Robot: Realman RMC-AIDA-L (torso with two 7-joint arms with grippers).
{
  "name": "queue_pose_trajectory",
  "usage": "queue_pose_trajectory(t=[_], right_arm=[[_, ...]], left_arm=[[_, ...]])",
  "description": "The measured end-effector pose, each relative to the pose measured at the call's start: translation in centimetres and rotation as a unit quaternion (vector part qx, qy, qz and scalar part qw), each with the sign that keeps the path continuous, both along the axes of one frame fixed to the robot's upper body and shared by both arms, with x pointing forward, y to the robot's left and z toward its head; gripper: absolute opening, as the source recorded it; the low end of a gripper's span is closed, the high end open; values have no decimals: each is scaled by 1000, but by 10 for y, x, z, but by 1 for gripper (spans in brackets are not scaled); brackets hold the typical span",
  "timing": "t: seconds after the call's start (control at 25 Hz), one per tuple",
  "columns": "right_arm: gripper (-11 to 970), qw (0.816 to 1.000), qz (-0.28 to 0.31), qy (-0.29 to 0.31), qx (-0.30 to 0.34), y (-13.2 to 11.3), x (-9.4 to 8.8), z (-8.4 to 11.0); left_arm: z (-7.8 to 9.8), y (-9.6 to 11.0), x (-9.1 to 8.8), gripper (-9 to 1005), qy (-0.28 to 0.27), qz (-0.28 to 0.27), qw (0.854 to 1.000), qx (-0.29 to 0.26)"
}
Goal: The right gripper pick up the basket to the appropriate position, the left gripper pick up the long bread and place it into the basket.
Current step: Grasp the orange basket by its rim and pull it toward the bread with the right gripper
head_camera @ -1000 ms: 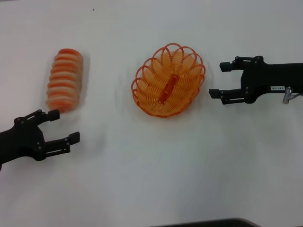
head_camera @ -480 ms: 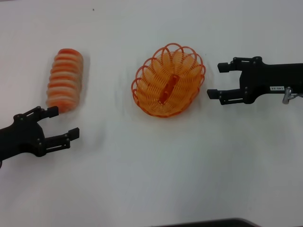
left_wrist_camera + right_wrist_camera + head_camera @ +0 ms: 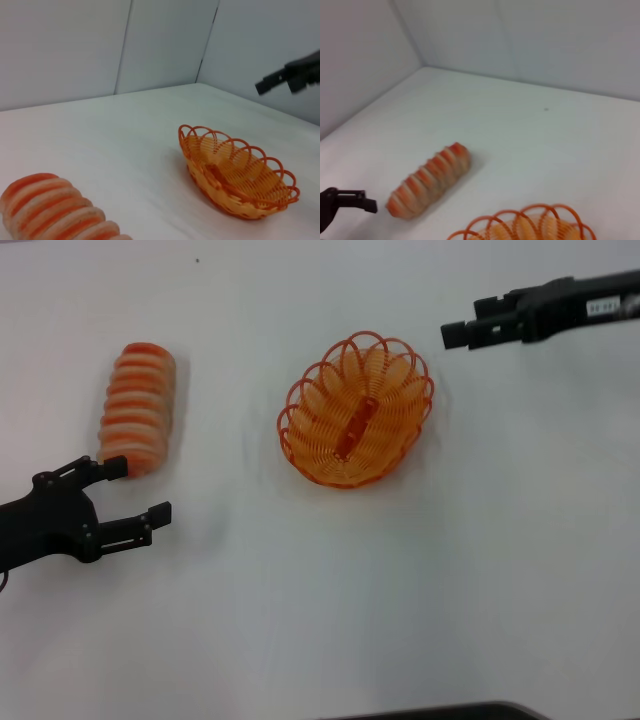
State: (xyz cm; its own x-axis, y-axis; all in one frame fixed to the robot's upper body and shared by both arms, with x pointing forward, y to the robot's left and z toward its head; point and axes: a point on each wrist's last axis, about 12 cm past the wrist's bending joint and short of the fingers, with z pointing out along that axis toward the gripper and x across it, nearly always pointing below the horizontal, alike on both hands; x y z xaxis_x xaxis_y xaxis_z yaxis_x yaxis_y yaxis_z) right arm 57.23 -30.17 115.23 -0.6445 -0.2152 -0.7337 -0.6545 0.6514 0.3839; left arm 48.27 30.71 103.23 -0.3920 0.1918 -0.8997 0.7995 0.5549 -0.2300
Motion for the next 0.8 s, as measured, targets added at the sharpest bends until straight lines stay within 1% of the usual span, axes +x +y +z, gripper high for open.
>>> queue_pose_trajectory(t=[0.12, 0.16, 0.24, 0.32, 0.44, 0.52, 0.64, 0.72, 0.8], right_arm=[[862, 996, -42, 66, -46, 9, 23, 33], [862, 994, -48, 78, -66, 14, 28, 41], [861, 987, -51, 93, -125, 29, 39, 54], [861, 976, -32, 87, -195, 47, 47, 60], [860, 957, 9, 71, -281, 69, 53, 56], [859, 949, 35, 48, -311, 82, 55, 50], [857, 940, 71, 13, -334, 93, 56, 37], [856, 939, 93, -1, -330, 98, 56, 26], [856, 942, 104, -14, -318, 103, 57, 16]], left_arm=[[1, 0, 0, 932, 0, -2, 1000, -1], [1, 0, 0, 932, 0, -2, 1000, -1], [1, 0, 0, 932, 0, -3, 1000, -2], [1, -1, 0, 932, 0, -4, 1000, -3], [1, -2, 0, 932, 1, -5, 1000, -5], [1, -3, 0, 932, 1, -6, 1000, -7], [1, -3, 0, 932, 1, -6, 1000, -7], [0, -3, -1, 932, 2, -6, 1000, -7], [0, -3, -1, 932, 2, -6, 1000, -8]])
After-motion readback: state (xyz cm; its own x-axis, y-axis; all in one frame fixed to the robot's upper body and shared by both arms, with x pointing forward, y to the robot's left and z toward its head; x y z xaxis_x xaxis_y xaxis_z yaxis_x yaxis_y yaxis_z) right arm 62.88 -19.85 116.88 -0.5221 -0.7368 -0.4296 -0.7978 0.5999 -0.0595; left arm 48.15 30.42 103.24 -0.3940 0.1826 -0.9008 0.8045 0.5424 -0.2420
